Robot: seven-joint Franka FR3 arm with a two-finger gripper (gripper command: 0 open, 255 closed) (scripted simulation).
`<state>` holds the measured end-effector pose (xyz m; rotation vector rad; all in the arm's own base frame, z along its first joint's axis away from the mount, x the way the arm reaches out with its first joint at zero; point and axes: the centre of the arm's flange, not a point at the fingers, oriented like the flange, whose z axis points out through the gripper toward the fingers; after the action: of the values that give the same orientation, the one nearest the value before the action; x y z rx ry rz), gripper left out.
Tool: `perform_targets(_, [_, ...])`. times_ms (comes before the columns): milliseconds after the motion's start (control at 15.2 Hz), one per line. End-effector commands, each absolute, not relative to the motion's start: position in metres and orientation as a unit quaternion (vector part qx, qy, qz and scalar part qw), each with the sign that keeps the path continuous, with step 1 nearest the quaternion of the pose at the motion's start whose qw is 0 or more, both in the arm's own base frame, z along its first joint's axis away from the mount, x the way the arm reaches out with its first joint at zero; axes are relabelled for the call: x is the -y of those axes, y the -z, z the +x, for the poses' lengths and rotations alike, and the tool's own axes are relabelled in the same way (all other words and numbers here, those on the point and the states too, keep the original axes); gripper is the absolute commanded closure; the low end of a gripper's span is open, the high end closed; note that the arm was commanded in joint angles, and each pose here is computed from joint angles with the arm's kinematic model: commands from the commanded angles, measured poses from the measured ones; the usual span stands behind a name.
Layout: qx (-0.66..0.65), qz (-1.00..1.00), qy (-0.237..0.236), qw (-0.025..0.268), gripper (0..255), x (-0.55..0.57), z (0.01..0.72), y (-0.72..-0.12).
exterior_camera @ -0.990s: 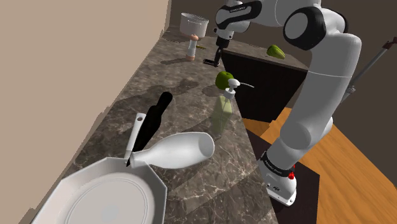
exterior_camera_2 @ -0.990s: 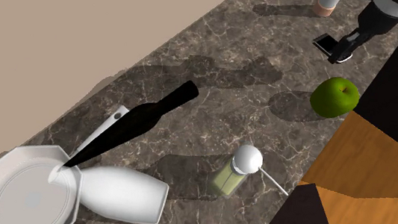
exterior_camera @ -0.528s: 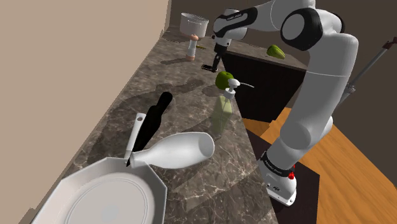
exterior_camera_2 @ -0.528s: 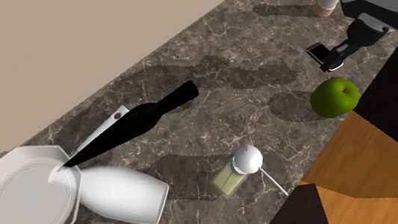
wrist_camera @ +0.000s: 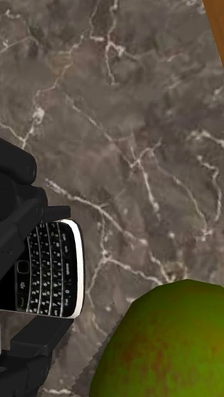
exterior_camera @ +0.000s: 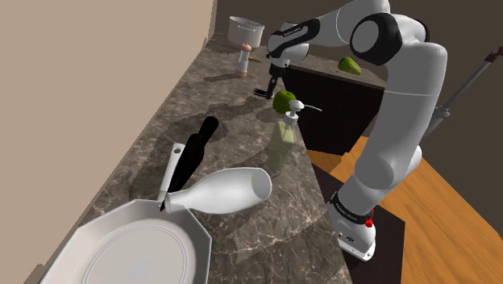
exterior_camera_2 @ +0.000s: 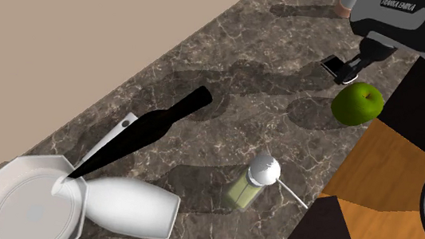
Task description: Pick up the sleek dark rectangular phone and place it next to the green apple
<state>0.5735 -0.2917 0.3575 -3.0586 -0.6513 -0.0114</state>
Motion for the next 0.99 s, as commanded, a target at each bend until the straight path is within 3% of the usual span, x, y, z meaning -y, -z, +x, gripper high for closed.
perform_targets(0, [0.208, -0.978, 0.004, 0.007, 255, 0.2915, 0.5735, -0.345])
perform_targets(528, [0.208, -0.978, 0.004, 0.007, 255, 0.2915, 0.5735, -0.345])
perform_targets(594, [0.208, -0.978, 0.004, 0.007, 0, 0.2915, 0.5735, -0.345])
perform_targets(924, [0.208, -0.978, 0.004, 0.007, 0, 0.2915, 0.5735, -0.345])
